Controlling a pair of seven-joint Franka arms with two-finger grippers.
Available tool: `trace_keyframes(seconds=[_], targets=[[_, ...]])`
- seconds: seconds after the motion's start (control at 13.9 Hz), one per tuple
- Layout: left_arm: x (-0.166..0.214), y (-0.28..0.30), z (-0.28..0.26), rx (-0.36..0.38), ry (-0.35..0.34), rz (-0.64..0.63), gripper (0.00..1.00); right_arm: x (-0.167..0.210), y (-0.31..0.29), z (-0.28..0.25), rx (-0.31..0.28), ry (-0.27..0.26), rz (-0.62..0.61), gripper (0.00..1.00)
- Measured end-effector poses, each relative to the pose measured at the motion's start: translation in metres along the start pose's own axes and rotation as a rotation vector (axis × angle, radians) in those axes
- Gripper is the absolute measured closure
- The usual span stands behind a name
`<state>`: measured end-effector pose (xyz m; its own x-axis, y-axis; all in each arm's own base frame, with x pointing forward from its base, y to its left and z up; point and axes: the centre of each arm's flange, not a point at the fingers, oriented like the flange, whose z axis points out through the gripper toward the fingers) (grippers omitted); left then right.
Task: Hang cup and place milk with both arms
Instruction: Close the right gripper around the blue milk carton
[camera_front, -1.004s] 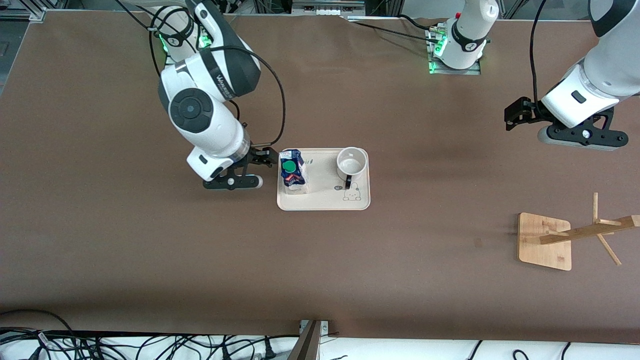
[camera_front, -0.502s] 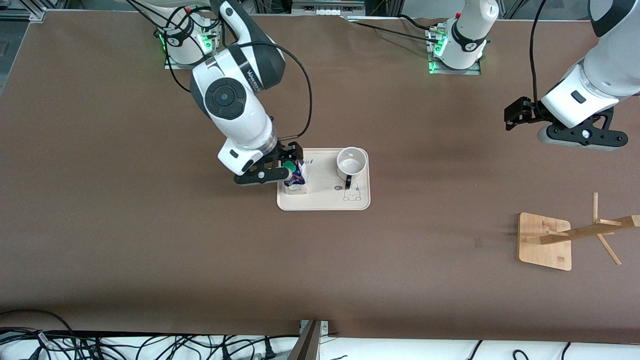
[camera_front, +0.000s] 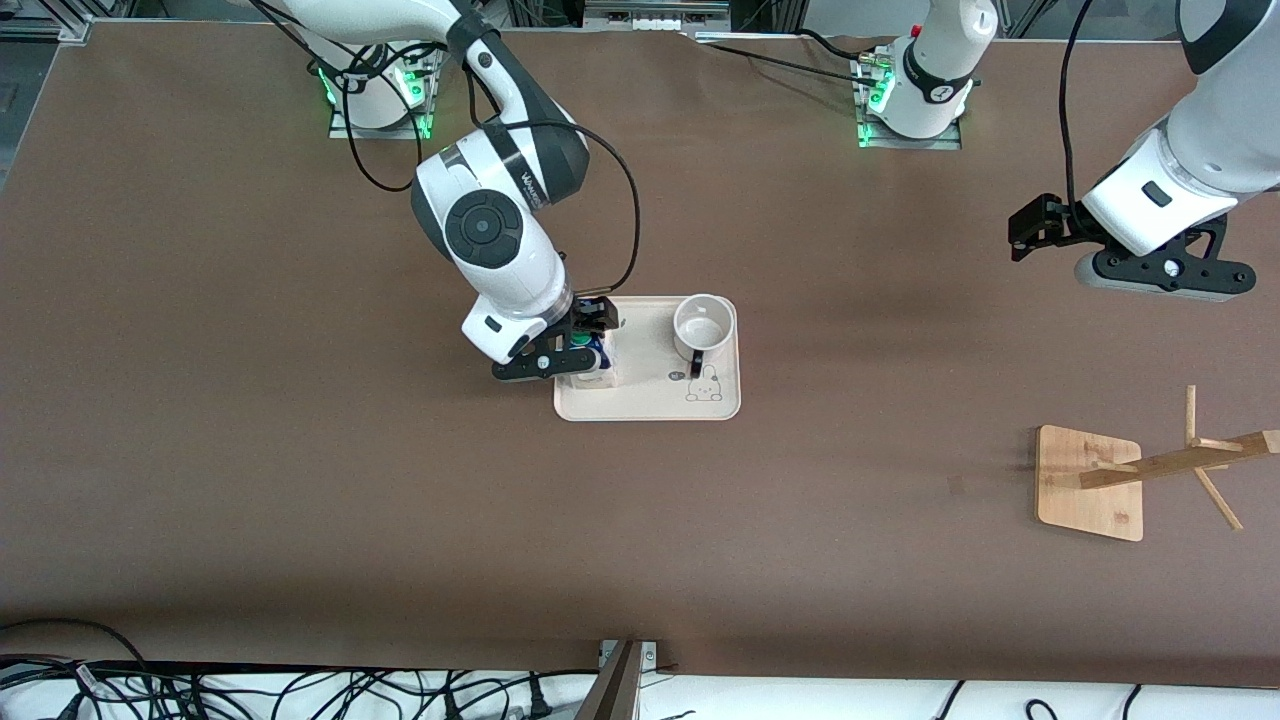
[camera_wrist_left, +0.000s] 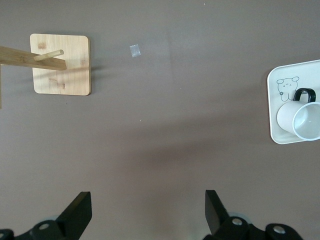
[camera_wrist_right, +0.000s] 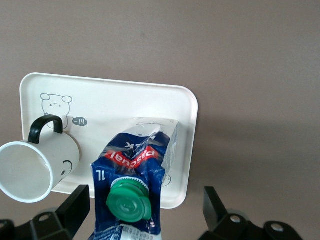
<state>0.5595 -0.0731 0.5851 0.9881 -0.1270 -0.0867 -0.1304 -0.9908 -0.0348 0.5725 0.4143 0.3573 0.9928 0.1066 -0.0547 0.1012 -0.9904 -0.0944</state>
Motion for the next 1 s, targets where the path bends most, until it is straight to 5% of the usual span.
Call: trace_keyframes(seconds=[1.0], targets=[[-0.001,0.003,0.001,0.000,-0.010,0.006,0.00,-0.013,-0.037,0.028,0.015,0.026,-0.052,0.00]])
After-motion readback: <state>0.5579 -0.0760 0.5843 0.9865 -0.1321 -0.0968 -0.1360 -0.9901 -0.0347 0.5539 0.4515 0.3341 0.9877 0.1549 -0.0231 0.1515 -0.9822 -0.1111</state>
